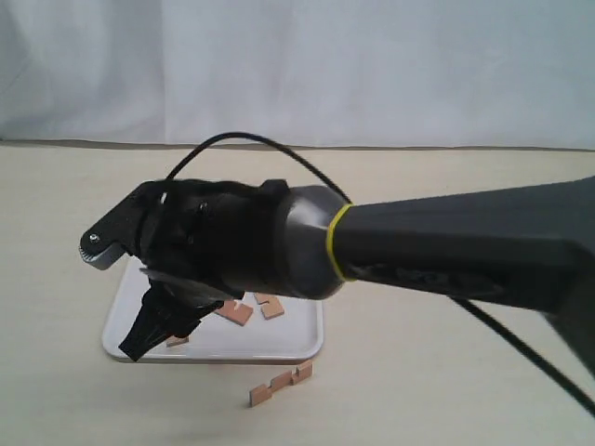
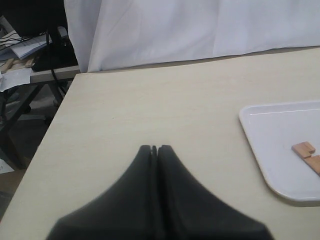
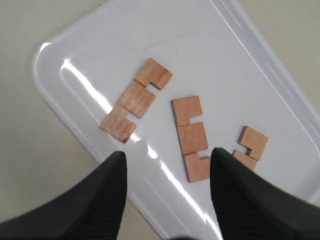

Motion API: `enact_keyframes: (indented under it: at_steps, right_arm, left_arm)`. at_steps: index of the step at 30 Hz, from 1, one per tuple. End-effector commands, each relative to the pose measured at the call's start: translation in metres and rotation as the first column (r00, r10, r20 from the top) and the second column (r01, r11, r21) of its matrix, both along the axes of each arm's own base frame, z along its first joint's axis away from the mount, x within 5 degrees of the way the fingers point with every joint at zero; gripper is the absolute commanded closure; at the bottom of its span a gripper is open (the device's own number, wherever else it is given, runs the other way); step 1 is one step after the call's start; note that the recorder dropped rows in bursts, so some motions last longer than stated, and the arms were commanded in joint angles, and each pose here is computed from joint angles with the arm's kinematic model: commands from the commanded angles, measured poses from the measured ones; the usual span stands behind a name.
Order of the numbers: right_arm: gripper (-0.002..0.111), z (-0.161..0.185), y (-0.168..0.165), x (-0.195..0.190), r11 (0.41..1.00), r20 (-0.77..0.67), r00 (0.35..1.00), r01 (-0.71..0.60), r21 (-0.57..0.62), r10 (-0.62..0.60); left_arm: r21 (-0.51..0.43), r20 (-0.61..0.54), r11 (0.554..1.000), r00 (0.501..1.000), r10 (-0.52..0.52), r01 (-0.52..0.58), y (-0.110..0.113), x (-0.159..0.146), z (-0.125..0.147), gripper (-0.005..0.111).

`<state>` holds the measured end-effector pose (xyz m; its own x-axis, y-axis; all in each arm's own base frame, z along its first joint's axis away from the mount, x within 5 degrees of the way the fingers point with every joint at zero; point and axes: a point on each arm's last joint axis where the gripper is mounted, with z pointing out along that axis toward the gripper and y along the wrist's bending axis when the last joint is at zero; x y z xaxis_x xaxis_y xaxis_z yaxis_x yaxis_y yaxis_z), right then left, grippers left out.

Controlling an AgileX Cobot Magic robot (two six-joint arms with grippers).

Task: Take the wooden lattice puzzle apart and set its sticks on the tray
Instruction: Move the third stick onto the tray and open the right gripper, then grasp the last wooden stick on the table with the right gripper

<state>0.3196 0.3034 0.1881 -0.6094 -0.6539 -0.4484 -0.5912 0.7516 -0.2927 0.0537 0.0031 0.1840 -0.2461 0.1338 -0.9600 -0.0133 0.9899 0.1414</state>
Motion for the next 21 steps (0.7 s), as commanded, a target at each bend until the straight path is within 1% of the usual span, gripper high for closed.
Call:
enact_keyframes:
  at_steps: [1, 5, 8, 12, 14, 18, 21]
  right_arm:
    - [0.059, 0.027, -0.006, -0.015, 0.995, -0.071, 0.992, -0.102, -0.013, 0.101]
    - [0.059, 0.034, -0.013, -0.034, 0.975, -0.154, 0.964, -0.222, -0.005, 0.218]
    - [0.059, 0.028, -0.023, -0.047, 0.959, -0.197, 0.941, -0.284, -0.022, 0.274]
    - [0.059, 0.008, -0.038, -0.06, 0.926, -0.254, 0.909, -0.364, -0.098, 0.33]
    - [0.059, -0.003, -0.046, -0.062, 0.906, -0.272, 0.9, -0.392, -0.159, 0.341]
    - [0.059, -0.018, -0.06, -0.065, 0.854, -0.272, 0.885, -0.447, -0.268, 0.377]
    - [0.059, -0.027, -0.066, -0.066, 0.815, -0.259, 0.87, -0.487, -0.314, 0.42]
  left_arm:
    - [-0.008, 0.01, 1.0, 1.0, 0.001, -0.001, 0.0, 0.0, 0.0, 0.107]
    - [-0.008, 0.01, 1.0, 1.0, 0.001, -0.001, 0.0, 0.0, 0.0, 0.107]
    - [-0.008, 0.01, 1.0, 1.0, 0.001, -0.001, 0.0, 0.0, 0.0, 0.107]
    - [-0.008, 0.01, 1.0, 1.0, 0.001, -0.001, 0.0, 0.0, 0.0, 0.107]
    - [-0.008, 0.01, 1.0, 1.0, 0.001, -0.001, 0.0, 0.0, 0.0, 0.107]
    - [-0.008, 0.01, 1.0, 1.0, 0.001, -0.001, 0.0, 0.0, 0.0, 0.107]
    - [-0.008, 0.01, 1.0, 1.0, 0.001, -0.001, 0.0, 0.0, 0.0, 0.107]
